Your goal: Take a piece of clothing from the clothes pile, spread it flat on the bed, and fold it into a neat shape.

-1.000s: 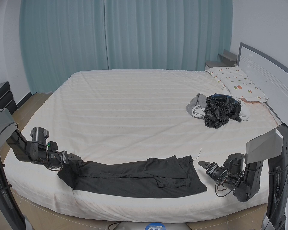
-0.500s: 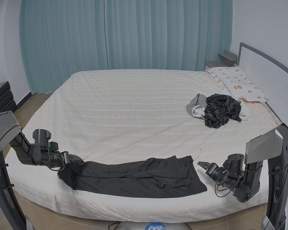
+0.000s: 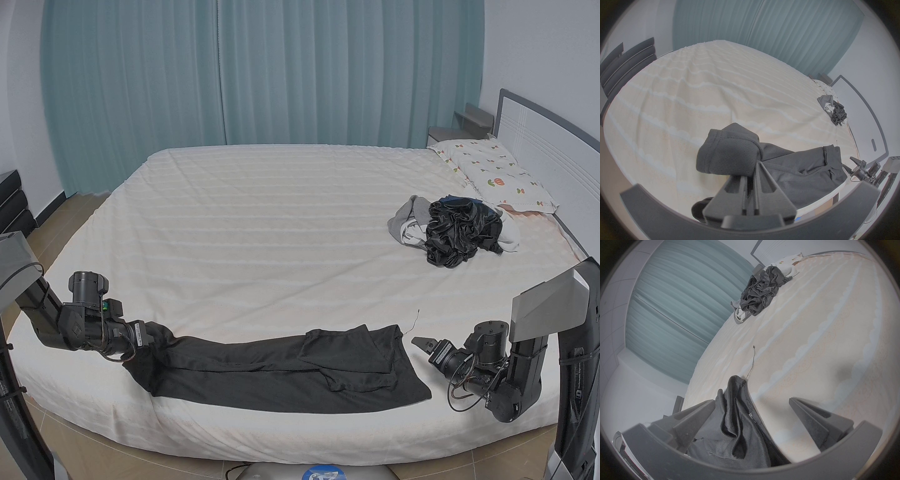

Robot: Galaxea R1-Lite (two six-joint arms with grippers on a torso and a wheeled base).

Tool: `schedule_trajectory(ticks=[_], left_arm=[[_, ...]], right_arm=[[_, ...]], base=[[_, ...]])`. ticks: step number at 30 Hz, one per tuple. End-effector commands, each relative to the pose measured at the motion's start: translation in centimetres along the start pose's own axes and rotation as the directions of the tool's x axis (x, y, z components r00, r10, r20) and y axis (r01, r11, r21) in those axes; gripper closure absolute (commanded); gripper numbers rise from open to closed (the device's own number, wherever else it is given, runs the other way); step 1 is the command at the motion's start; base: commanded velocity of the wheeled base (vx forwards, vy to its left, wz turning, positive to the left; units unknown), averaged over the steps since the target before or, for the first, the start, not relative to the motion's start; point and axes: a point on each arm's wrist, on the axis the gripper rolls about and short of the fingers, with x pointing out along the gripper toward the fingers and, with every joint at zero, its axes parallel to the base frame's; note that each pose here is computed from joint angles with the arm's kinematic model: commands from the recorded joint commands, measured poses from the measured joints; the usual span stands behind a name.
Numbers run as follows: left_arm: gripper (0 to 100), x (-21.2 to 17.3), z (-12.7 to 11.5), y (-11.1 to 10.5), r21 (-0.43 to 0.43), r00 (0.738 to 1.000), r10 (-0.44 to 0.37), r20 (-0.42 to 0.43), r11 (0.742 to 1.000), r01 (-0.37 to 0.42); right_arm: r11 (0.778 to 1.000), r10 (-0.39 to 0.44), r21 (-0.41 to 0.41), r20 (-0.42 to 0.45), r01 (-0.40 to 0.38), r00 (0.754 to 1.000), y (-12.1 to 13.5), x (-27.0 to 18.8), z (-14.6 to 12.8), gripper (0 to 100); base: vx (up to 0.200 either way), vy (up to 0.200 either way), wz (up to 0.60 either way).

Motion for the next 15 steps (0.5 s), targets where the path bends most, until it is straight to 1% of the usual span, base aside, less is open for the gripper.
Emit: schedule_trajectory(ticks=[1,13,15], left_arm=[[100,-0.84,0.31,-0.43,0.010,1.000,-0.005,0.023,1.000,0.005],[100,-0.64,0.47,-0.36,0.004,1.000,-0.012,0.022,1.000,0.012],[100,-0.49,0.57,-0.28,0.002,1.000,-0.013,0.024,1.000,0.013]], right_arm=[[1.000,0.011,-0.001,0.008,-0.011,1.000,0.13,-0.01,0.08,0],[1.000,0.011,-0.001,0.010,-0.011,1.000,0.16,-0.03,0.11,0],[1.000,0.011,-0.001,0.010,-0.011,1.000,0.16,-0.03,0.11,0]], base=[[0.000,0.000,0.00],[0.000,0.000,0.00],[-0.200,0.000,0.00]])
